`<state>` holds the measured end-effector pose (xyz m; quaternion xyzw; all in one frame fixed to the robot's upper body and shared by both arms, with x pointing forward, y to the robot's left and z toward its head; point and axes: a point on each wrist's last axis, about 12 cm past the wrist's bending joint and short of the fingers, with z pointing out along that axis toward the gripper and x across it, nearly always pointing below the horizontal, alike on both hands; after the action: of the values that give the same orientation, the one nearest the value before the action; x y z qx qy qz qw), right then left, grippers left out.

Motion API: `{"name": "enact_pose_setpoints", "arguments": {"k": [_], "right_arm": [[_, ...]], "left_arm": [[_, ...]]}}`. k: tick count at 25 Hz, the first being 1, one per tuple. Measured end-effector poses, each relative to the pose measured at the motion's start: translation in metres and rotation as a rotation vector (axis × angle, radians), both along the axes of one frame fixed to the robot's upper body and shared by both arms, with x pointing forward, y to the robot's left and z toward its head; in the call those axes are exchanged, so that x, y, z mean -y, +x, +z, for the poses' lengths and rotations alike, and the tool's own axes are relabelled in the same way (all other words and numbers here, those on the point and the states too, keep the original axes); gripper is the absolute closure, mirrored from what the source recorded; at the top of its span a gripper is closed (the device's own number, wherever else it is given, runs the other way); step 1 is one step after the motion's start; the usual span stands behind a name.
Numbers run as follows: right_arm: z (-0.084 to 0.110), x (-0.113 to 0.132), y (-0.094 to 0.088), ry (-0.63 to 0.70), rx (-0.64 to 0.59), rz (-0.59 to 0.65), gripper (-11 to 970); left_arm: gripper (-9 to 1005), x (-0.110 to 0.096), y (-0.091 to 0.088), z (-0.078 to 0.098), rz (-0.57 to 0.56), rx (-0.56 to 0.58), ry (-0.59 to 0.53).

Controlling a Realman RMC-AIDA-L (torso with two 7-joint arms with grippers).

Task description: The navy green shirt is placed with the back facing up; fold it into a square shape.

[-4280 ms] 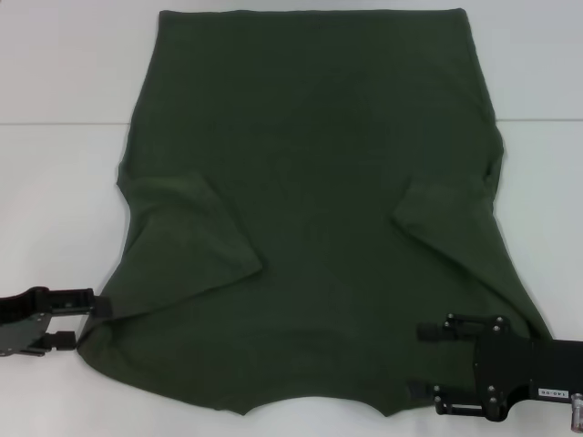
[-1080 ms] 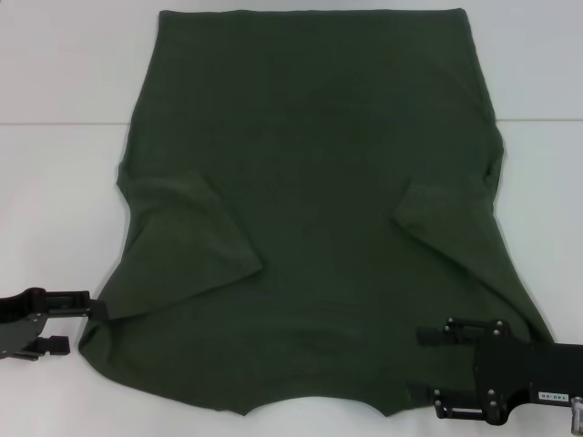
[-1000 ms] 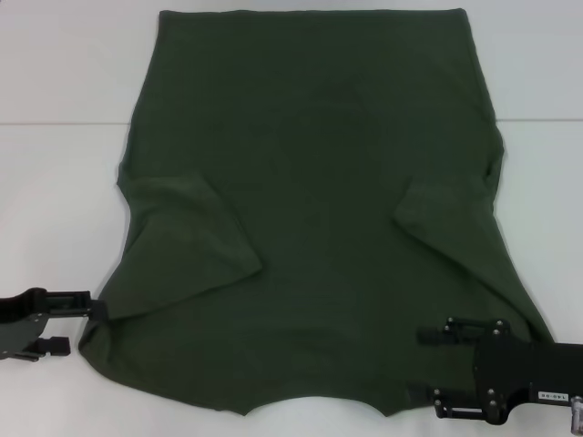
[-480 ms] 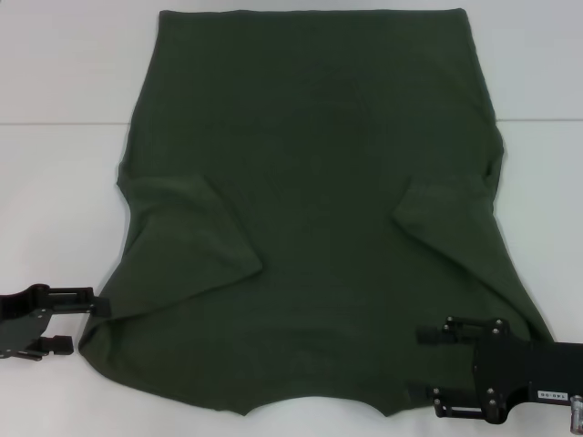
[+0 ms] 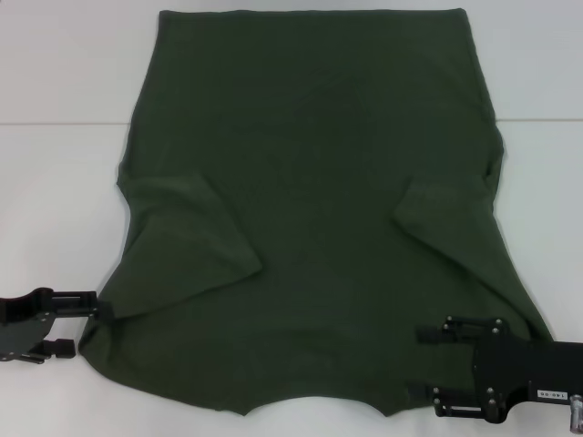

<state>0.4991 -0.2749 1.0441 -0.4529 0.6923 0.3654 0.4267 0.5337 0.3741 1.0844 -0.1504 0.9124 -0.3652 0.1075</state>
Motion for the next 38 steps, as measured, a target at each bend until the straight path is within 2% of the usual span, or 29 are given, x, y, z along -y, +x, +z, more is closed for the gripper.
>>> {"name": "enact_pose_setpoints", "arguments": {"k": [22,33,38], "right_arm": [[-0.001,0.0,0.001,-0.006,0.001,-0.004,205],[-0.001,0.0,0.001,-0.007,0.001,-0.005,204],[-0.001,0.0,0.001,-0.008,0.001,-0.007,204]], "left_arm": [[76,0.008,0.003,-0.004,-0.003,-0.003,-0.021],[77,0.031,0.014,-0.003,-0.054,-0.001,-0.078],[77,0.033,0.017,-0.001,-0.066,0.0,-0.07]]}}
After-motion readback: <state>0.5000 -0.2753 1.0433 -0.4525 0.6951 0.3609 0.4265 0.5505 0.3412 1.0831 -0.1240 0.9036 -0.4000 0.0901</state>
